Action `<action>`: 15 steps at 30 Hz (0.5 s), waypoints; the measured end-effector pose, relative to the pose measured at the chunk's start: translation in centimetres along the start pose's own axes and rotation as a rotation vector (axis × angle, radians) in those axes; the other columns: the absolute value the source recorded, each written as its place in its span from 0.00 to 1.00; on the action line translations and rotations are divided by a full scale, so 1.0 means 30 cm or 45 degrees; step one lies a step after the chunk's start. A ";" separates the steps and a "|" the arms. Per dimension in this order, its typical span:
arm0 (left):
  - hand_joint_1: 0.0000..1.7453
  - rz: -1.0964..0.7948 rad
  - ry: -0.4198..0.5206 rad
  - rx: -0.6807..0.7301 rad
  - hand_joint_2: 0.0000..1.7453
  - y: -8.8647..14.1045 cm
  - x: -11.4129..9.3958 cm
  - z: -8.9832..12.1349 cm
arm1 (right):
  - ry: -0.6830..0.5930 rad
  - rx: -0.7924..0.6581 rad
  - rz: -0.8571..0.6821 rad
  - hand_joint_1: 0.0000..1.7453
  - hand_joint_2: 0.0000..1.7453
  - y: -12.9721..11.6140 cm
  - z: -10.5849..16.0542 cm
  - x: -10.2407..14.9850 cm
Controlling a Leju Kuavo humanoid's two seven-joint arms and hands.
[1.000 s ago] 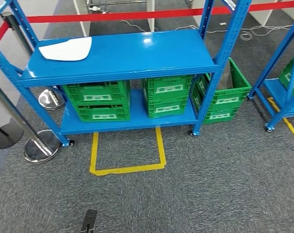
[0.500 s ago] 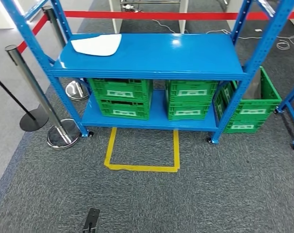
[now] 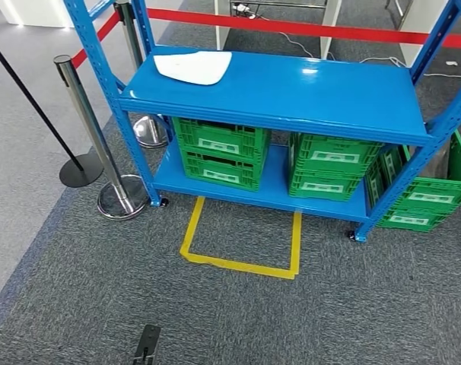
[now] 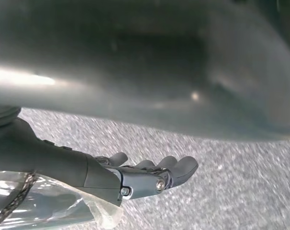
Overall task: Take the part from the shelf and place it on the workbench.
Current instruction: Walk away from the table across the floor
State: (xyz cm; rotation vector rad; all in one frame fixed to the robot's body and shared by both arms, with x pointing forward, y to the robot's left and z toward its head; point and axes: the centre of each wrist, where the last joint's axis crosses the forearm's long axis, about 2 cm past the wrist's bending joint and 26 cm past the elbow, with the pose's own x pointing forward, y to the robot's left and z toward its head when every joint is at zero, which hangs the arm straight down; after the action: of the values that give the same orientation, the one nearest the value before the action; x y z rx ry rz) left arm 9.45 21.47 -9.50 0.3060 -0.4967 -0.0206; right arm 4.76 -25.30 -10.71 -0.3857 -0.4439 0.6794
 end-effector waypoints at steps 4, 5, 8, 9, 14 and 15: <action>0.00 0.000 0.000 0.009 0.00 0.002 -0.001 -0.001 | -0.001 -0.016 -0.023 0.00 0.00 -0.002 0.000 -0.003; 0.00 0.000 -0.003 0.011 0.00 0.003 0.000 -0.001 | 0.001 -0.017 -0.028 0.00 0.00 -0.002 0.000 -0.003; 0.00 0.005 -0.007 0.016 0.00 0.004 0.003 -0.002 | 0.010 -0.016 -0.047 0.00 0.00 -0.002 0.000 -0.004; 0.00 0.006 -0.006 0.018 0.00 0.005 0.002 -0.002 | 0.014 -0.016 -0.055 0.00 0.00 -0.001 0.000 -0.005; 0.00 0.008 -0.006 0.022 0.00 0.007 0.002 -0.004 | 0.022 -0.006 -0.075 0.00 0.00 0.004 0.002 -0.003; 0.00 0.008 -0.007 0.023 0.00 0.008 0.003 -0.004 | 0.022 -0.003 -0.078 0.00 0.00 0.006 0.003 0.000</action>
State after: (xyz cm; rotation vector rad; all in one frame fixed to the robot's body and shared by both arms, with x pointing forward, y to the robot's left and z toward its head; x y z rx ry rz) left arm 9.58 21.72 -9.50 0.3219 -0.5032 -0.0108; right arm 4.62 -25.17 -10.72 -0.3784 -0.4386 0.6158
